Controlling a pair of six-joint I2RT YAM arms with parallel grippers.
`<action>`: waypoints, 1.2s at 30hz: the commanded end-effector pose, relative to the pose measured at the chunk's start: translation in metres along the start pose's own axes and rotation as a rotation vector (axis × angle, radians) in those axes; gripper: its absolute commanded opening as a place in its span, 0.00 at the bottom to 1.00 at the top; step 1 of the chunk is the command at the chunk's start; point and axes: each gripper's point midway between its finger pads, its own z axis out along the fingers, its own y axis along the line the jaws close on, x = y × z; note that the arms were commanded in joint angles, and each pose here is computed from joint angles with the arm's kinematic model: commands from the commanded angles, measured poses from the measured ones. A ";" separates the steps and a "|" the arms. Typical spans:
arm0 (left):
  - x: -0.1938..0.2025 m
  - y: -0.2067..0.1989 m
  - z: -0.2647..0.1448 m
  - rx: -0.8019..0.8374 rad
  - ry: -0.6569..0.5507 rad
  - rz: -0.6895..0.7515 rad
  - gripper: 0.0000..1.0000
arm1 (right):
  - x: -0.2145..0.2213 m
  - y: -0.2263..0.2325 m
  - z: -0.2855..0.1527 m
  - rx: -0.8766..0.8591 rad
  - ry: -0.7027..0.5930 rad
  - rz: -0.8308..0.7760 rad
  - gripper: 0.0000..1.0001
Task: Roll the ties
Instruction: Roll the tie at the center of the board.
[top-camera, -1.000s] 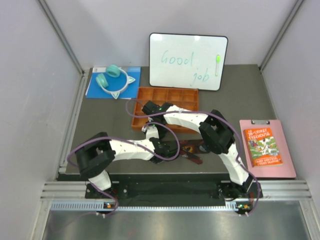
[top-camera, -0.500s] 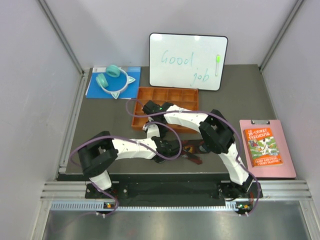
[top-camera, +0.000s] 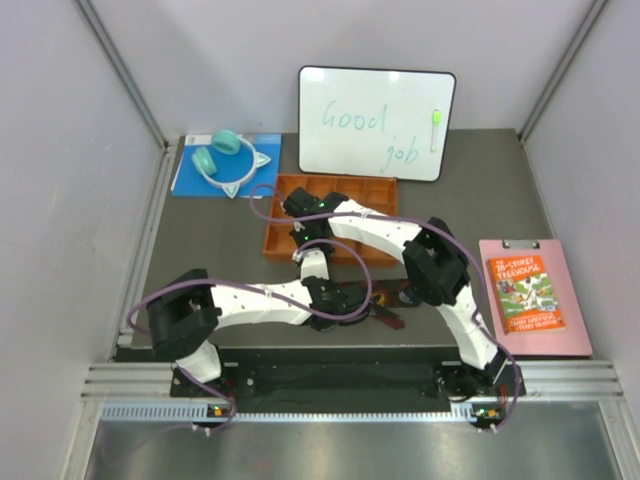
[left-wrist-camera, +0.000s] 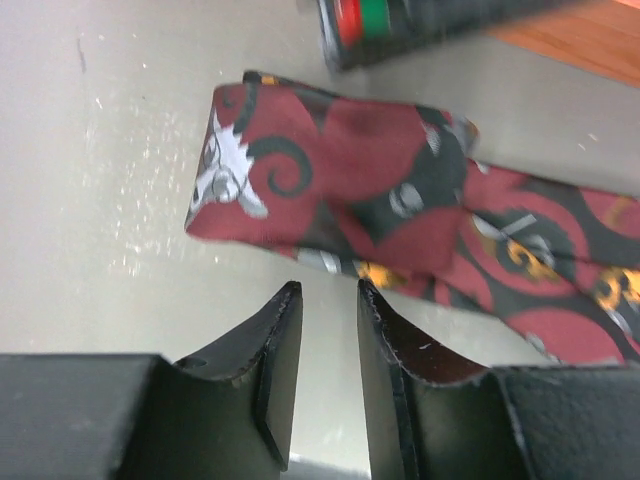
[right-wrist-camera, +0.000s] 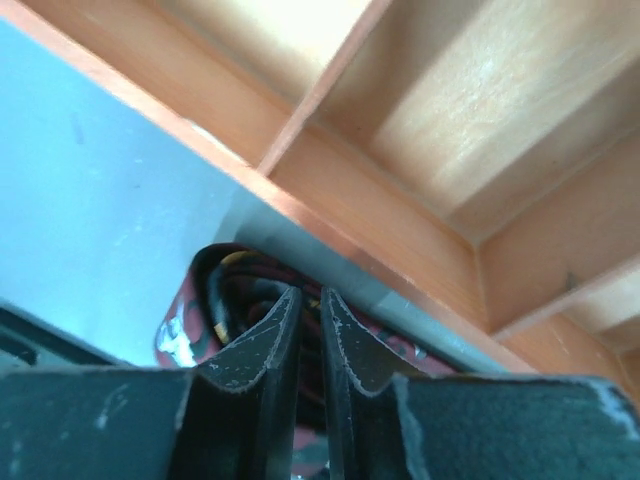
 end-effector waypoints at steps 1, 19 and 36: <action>-0.008 0.002 -0.028 0.032 0.013 -0.030 0.34 | -0.026 0.003 -0.043 -0.023 -0.082 -0.013 0.15; -0.085 0.058 -0.068 0.264 -0.025 -0.122 0.40 | 0.004 0.023 -0.098 -0.256 -0.145 0.071 0.10; -0.083 0.059 -0.022 0.304 0.056 -0.121 0.40 | 0.022 0.023 -0.047 -0.306 -0.071 0.112 0.01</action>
